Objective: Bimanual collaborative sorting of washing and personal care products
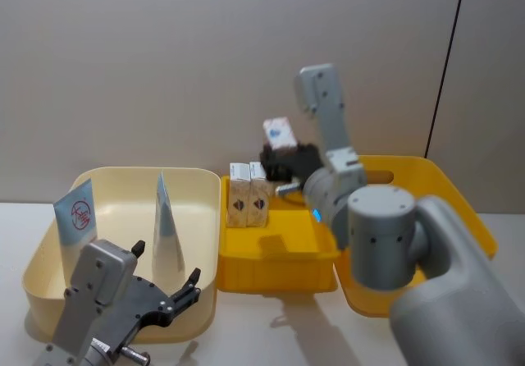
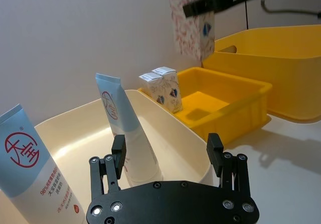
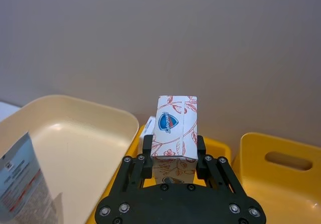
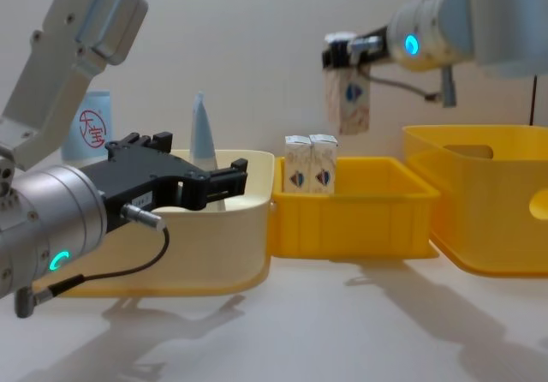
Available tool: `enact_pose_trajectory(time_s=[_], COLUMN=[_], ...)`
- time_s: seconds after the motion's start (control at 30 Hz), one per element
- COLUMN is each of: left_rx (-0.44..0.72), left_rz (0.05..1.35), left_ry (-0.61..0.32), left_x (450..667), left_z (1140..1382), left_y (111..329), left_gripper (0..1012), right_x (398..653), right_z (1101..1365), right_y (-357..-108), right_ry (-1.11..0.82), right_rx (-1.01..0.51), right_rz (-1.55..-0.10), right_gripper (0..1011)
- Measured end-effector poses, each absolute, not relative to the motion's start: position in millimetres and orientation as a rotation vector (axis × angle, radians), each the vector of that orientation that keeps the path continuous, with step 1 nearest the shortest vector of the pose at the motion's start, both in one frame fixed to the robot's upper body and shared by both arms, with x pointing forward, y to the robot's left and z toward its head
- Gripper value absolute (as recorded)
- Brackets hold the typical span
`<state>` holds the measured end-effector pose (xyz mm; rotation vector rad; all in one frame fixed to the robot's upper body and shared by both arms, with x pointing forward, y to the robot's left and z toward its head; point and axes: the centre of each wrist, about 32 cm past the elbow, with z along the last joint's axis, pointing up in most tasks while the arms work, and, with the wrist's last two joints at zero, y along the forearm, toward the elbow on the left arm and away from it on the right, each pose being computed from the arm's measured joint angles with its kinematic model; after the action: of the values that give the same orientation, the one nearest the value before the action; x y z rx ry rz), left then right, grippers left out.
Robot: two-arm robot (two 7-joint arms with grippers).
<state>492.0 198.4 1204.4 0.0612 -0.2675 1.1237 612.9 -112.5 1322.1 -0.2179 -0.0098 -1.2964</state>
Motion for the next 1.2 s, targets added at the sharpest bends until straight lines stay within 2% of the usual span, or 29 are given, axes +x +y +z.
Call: enact_pose_trajectory(time_s=[0.27, 0.57, 0.87, 1.2], left_rx=[0.061, 0.061, 0.061, 0.061], left_rz=[1.124, 1.124, 1.124, 1.124], left_ry=[-0.268, -0.268, -0.268, -0.268], left_x=[492, 492, 492, 492], left_z=[1204, 1204, 1204, 1204], left_y=[198, 198, 198, 198], left_gripper=[1003, 1003, 1003, 1003], right_x=[616, 620, 623, 631], right_z=[1348, 1361, 1357, 1337], right_y=[-133, -157, -177, -192], right_ry=[-0.097, -0.144, -0.119, -0.021], right_rx=[-0.151, -0.14, -0.188, -0.292], right_rz=[-1.376, -1.493, -1.592, -1.633], right_gripper=[452, 452, 452, 452])
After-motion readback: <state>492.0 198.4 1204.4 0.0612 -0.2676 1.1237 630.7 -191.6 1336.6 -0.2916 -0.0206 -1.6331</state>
